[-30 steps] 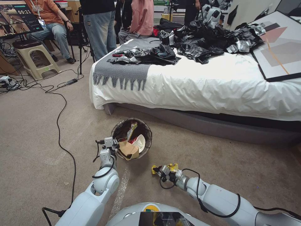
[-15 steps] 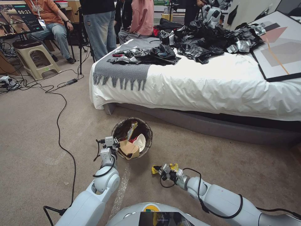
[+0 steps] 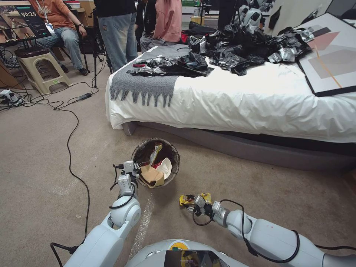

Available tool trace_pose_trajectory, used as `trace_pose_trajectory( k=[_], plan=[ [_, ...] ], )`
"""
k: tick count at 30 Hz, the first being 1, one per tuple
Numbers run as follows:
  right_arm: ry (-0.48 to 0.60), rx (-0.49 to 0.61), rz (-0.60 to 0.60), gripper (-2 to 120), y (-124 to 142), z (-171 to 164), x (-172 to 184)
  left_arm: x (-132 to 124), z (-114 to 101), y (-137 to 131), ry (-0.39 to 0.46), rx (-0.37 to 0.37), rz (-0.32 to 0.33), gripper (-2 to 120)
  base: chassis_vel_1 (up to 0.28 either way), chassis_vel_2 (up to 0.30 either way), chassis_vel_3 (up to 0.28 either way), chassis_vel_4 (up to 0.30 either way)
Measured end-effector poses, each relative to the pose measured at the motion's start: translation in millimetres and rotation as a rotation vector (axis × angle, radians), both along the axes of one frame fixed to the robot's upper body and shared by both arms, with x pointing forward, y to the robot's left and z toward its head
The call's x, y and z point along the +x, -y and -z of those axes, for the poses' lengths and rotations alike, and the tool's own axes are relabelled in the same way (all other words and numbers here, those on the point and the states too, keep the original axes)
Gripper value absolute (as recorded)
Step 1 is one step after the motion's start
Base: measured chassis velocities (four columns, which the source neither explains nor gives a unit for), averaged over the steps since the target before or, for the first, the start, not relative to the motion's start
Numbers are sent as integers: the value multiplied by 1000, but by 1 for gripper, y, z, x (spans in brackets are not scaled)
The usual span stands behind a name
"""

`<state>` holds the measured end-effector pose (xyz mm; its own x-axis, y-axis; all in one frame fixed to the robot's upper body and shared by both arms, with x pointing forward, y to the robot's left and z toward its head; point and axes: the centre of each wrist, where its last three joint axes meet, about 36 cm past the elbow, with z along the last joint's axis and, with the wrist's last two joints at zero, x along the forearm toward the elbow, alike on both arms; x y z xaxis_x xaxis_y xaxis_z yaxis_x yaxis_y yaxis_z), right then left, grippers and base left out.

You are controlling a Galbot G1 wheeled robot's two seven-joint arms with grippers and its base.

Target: Pick up the trash bin, then pick up the garbage from the floor and place it into the trash bin.

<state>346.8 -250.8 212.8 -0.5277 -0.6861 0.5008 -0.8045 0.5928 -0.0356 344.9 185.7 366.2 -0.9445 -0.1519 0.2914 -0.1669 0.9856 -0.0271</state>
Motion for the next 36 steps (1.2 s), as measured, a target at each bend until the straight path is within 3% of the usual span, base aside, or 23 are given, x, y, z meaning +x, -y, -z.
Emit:
trace_pose_trajectory(
  k=[12,20,36],
  plan=[
    [10,-48,-63,99,24,-17,2,1,-1,-1,3,4,3,2,0,0,0,0],
    [8,-93,-68,100,36,-11,7,1,-1,0,2,0,2,2,0,0,0,0],
    [-14,-121,-46,100,35,14,8,4,-2,3,7,-9,0,2,0,0,0,0]
  ],
)
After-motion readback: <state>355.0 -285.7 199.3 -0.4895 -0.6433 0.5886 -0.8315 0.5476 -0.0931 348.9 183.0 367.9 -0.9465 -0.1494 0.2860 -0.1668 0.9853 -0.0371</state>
